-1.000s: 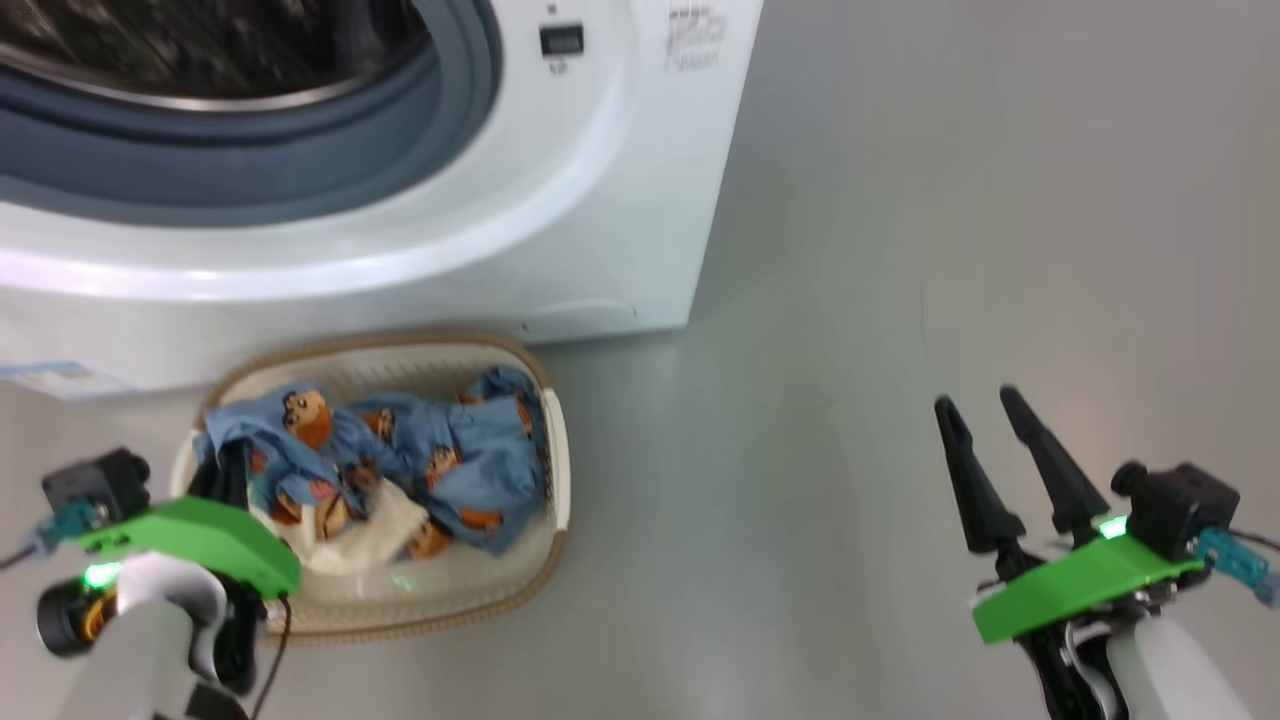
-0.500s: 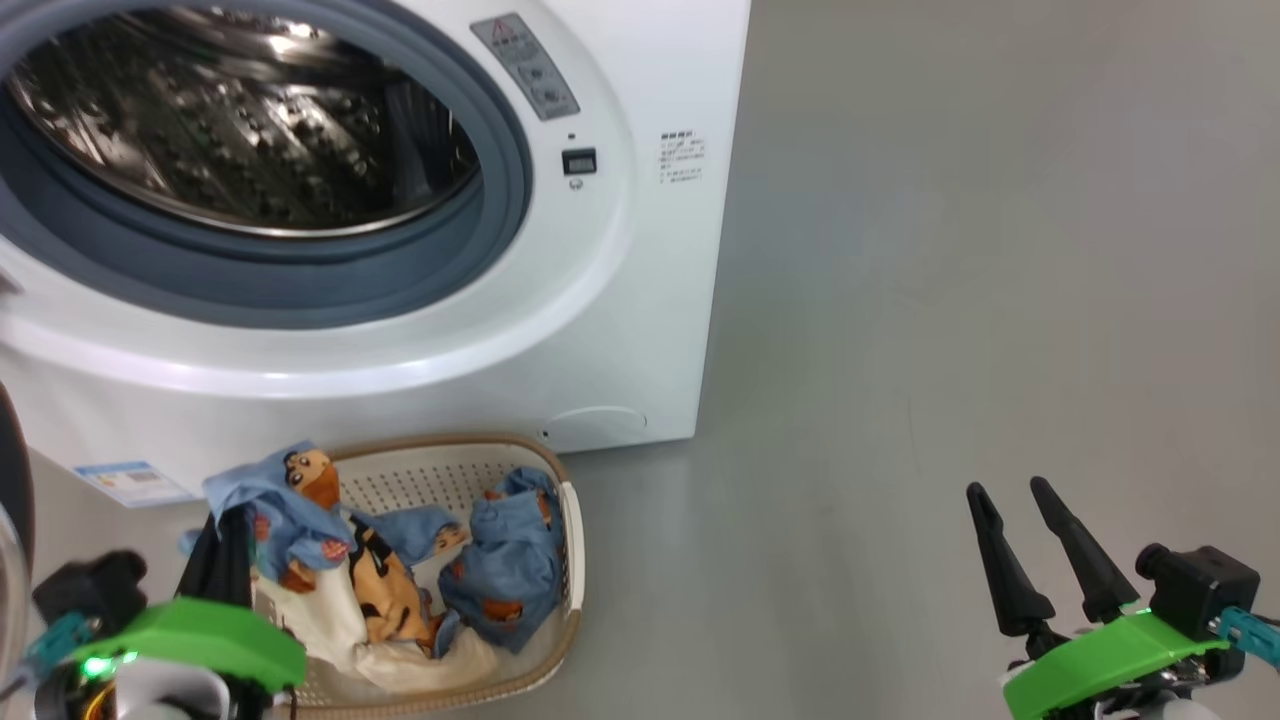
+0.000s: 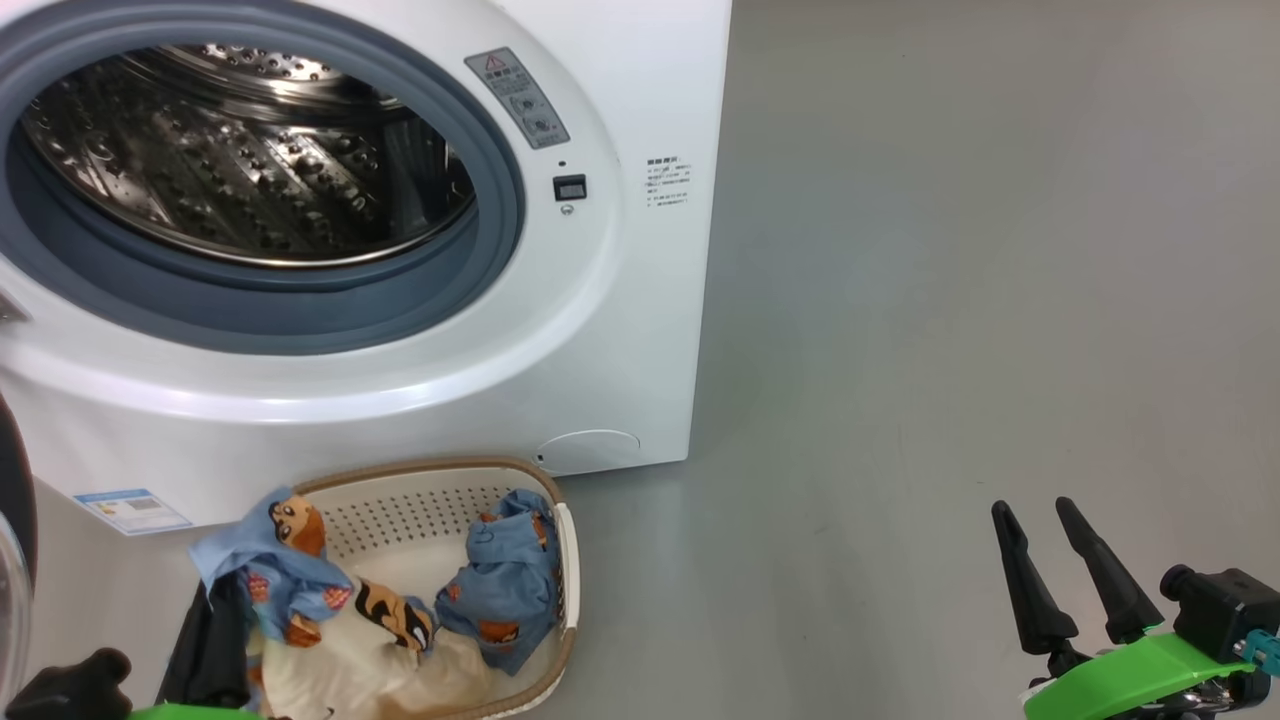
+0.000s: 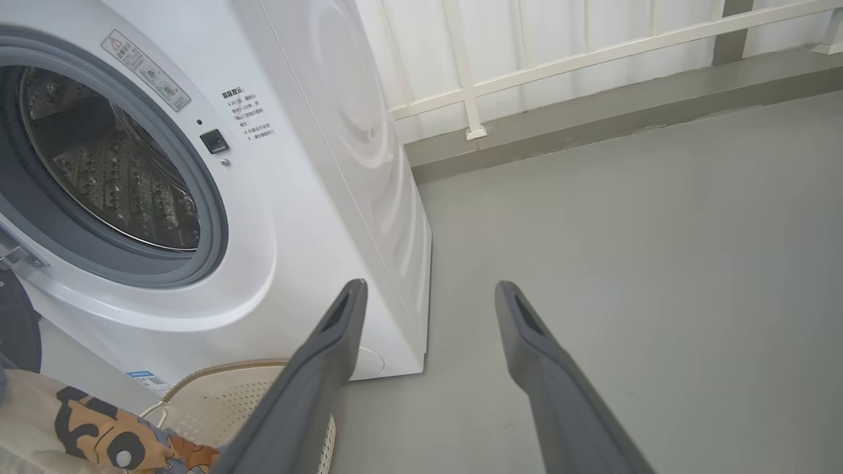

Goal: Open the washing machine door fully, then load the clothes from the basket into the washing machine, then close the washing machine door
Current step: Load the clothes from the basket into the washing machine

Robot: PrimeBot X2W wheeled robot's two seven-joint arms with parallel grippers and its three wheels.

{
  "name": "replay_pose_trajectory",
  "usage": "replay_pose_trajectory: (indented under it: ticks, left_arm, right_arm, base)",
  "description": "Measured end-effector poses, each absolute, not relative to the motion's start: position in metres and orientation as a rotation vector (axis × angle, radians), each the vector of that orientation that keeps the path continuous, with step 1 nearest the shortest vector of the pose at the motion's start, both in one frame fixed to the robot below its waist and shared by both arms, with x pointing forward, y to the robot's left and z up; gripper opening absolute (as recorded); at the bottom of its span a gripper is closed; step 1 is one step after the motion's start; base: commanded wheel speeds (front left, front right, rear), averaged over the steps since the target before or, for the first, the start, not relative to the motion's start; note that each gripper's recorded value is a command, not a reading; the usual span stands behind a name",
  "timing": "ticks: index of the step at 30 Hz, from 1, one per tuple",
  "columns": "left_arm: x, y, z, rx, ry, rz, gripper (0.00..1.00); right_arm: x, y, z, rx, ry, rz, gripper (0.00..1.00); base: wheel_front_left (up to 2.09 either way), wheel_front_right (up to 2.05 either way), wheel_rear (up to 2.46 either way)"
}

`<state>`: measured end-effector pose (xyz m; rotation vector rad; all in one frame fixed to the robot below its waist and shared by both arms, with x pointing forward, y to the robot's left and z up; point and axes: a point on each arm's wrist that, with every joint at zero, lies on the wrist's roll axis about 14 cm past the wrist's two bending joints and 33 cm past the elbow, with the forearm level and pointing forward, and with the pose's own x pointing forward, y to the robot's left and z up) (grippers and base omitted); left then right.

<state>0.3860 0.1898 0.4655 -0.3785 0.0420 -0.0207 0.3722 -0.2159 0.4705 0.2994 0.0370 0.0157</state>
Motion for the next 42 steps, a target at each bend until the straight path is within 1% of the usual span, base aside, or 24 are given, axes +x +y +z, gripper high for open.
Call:
replay_pose_trajectory:
  ticks: [6, 10, 14, 20, 21, 24, 27, 30, 34, 42]
  left_arm:
    - [0.389, 0.190, 0.463, -0.383, 0.045, -0.013, 0.00]
    - [0.404, 0.188, 0.466, -0.388, 0.031, -0.020, 0.00]
    - [0.434, 0.184, 0.485, -0.385, -0.032, -0.048, 0.00]
    - [0.492, 0.186, 0.528, -0.359, -0.170, -0.085, 0.00]
    - [0.492, 0.186, 0.528, -0.359, -0.170, -0.085, 0.00]
    - [0.520, 0.189, 0.546, -0.339, -0.223, -0.093, 0.00]
    - [0.546, 0.190, 0.551, -0.314, -0.235, -0.093, 0.00]
    - [0.569, 0.190, 0.540, -0.296, -0.203, -0.084, 0.00]
    - [0.595, 0.188, 0.512, -0.280, -0.116, -0.072, 0.00]
    - [0.634, 0.179, 0.457, -0.283, 0.060, -0.056, 0.00]
  right_arm:
    - [0.375, -0.217, 0.466, 0.304, 0.047, 0.005, 1.00]
    - [0.378, -0.218, 0.460, 0.309, 0.063, -0.002, 1.00]
    - [0.387, -0.217, 0.455, 0.316, 0.070, -0.009, 1.00]
    - [0.405, -0.215, 0.449, 0.324, 0.075, -0.009, 1.00]
    - [0.405, -0.215, 0.449, 0.324, 0.075, -0.009, 1.00]
    - [0.412, -0.214, 0.444, 0.324, 0.085, -0.010, 1.00]
    - [0.418, -0.212, 0.439, 0.327, 0.095, -0.011, 1.00]
    - [0.423, -0.212, 0.434, 0.331, 0.103, -0.014, 1.00]
    - [0.425, -0.212, 0.425, 0.328, 0.122, -0.020, 1.00]
    - [0.431, -0.220, 0.414, 0.321, 0.143, -0.048, 1.00]
  base:
    - [0.00, 0.00, 0.00]
    - [0.00, 0.00, 0.00]
    - [0.00, 0.00, 0.00]
    - [0.00, 0.00, 0.00]
    - [0.00, 0.00, 0.00]
    - [0.00, 0.00, 0.00]
    - [0.00, 0.00, 0.00]
    - [0.00, 0.00, 0.00]
    - [0.00, 0.00, 0.00]
    - [0.00, 0.00, 0.00]
